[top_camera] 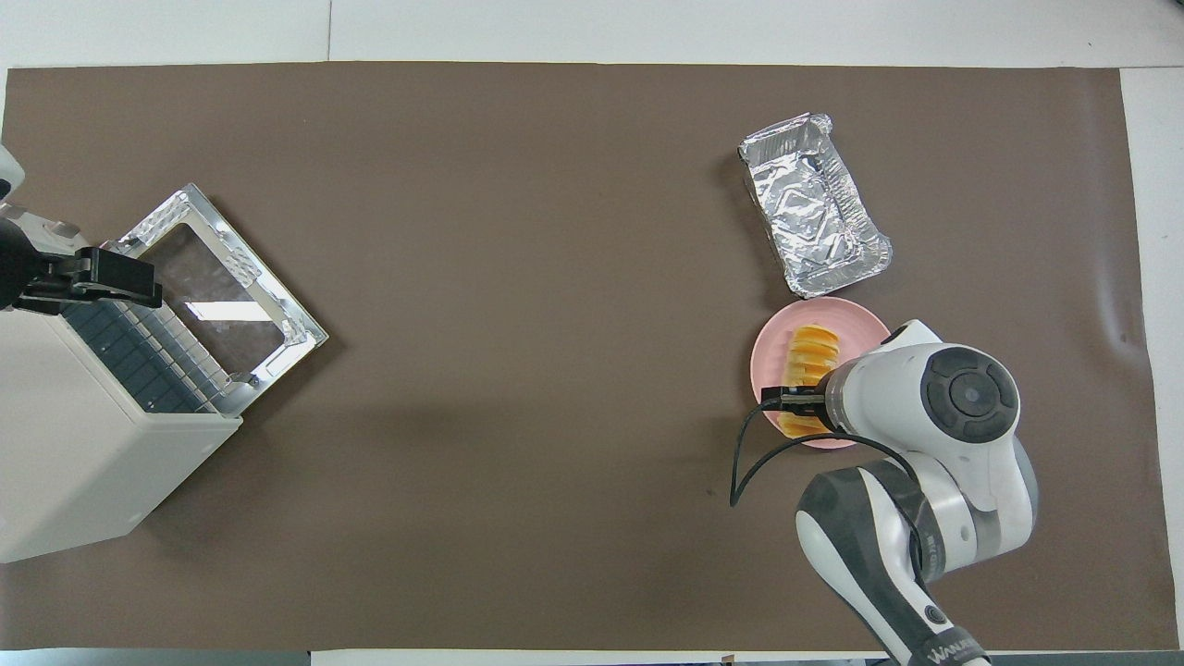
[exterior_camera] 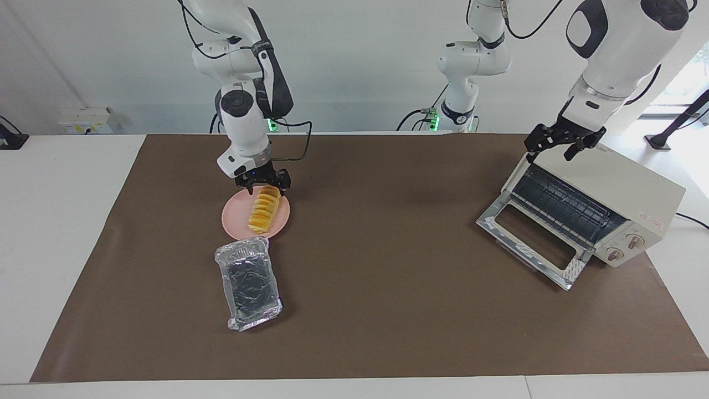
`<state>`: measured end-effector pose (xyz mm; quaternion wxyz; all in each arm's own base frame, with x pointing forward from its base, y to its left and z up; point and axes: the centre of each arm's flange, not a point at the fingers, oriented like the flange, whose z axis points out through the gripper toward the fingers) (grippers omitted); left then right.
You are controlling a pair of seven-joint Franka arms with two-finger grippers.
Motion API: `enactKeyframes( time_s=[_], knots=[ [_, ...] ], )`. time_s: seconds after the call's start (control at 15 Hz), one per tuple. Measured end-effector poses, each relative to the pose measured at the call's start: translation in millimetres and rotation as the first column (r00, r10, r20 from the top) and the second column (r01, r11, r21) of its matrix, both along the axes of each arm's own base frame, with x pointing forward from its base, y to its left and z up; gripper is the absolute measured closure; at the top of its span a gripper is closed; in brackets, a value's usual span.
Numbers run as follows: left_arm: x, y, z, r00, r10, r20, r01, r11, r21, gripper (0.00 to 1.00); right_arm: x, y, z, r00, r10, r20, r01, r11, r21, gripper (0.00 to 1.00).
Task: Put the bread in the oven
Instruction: 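Reach the right gripper down and grasp the orange bread on the plate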
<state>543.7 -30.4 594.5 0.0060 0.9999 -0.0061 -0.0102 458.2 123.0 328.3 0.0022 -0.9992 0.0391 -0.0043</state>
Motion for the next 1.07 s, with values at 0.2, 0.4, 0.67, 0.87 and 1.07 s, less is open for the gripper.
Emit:
enactKeyframes(
  time_s=[0.2,0.4,0.67,0.87,1.07],
  knots=[
    [0,0,0,1.0,0.0,0.0,0.0,1.0,0.0,0.0,8.1,-8,-12,1.0,-0.004,0.027,0.003,1.0,0.012,0.0],
    [0,0,0,1.0,0.0,0.0,0.0,1.0,0.0,0.0,12.0,-7,-24,0.999,-0.005,0.037,0.004,1.0,0.019,0.0],
    [0,0,0,1.0,0.0,0.0,0.0,1.0,0.0,0.0,13.6,-9,-28,0.999,-0.01,0.039,0.01,1.0,0.021,0.05],
    [0,0,0,1.0,0.0,0.0,0.0,1.0,0.0,0.0,13.8,-10,-29,0.999,-0.011,0.037,0.011,1.0,0.021,0.32],
    [0,0,0,1.0,0.0,0.0,0.0,1.0,0.0,0.0,16.3,-11,-26,0.999,-0.013,0.041,0.012,1.0,0.022,0.61]
  ],
)
